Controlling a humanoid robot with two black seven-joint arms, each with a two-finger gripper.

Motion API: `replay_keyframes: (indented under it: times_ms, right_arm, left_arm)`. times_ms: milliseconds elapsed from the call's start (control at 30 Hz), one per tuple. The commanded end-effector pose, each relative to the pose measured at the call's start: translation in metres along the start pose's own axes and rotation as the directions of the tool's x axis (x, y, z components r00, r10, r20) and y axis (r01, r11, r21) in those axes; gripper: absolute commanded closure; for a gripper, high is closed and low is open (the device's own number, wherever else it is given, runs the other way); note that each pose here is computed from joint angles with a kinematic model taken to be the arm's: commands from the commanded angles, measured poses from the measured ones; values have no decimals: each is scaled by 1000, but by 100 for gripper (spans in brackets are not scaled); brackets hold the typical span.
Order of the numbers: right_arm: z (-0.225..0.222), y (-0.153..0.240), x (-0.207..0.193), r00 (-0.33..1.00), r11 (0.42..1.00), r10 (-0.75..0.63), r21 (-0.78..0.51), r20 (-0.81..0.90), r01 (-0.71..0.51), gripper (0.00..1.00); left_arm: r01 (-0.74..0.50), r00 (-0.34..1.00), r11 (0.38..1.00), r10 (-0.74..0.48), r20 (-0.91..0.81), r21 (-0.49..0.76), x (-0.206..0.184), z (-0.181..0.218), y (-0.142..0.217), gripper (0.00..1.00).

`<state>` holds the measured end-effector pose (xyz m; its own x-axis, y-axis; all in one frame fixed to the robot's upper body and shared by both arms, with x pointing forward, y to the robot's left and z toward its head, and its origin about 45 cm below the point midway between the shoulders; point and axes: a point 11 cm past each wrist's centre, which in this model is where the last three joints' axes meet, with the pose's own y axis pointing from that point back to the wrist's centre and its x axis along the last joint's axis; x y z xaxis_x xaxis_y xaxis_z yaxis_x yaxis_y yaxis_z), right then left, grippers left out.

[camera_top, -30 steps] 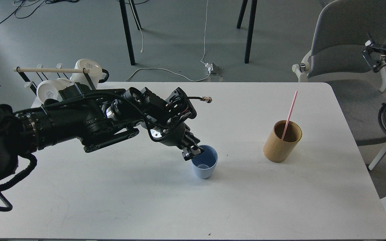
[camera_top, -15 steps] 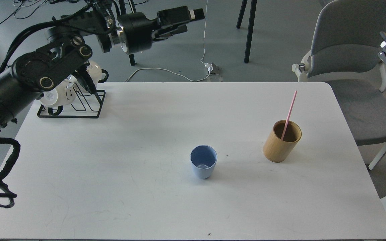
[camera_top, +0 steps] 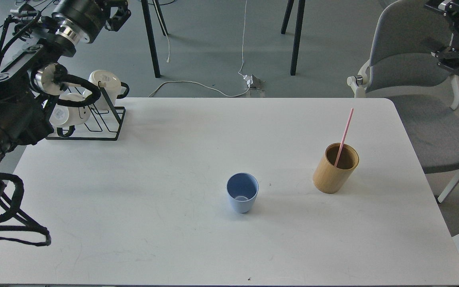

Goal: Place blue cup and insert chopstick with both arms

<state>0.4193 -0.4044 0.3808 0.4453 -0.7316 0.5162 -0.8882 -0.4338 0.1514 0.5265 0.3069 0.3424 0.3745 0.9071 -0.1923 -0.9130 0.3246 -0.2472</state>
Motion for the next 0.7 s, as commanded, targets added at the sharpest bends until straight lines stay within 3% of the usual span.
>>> replay_keyframes:
  times_ms: [0, 100, 233, 333, 467, 667]
  right_arm:
    - [-12, -10, -7, 978, 998, -45, -58, -204, 34, 1]
    - [-9, -18, -32, 928, 987, -130, -134, -348, 88, 1]
    - [12, -24, -70, 845, 961, -251, -229, -472, 157, 1]
    - [46, -26, -104, 755, 924, -357, -325, -550, 200, 2]
    - [71, -24, -125, 675, 909, -397, -368, -621, 197, 6]
    - [92, -23, -154, 651, 876, -469, -406, -597, 259, 26]
  left_arm:
    - [-121, 987, 991, 114, -111, -57, 31, 3, 17, 0]
    - [-214, 956, 975, 197, -218, -59, 52, -11, 38, 0]
    - [-264, 940, 964, 251, -229, -30, 66, -27, 55, 0]
    - [-271, 936, 963, 262, -236, -5, 67, -34, 60, 0]
    - [-266, 934, 964, 259, -247, 4, 64, -40, 60, 0]
    - [-267, 926, 964, 261, -273, 17, 62, -42, 59, 0]
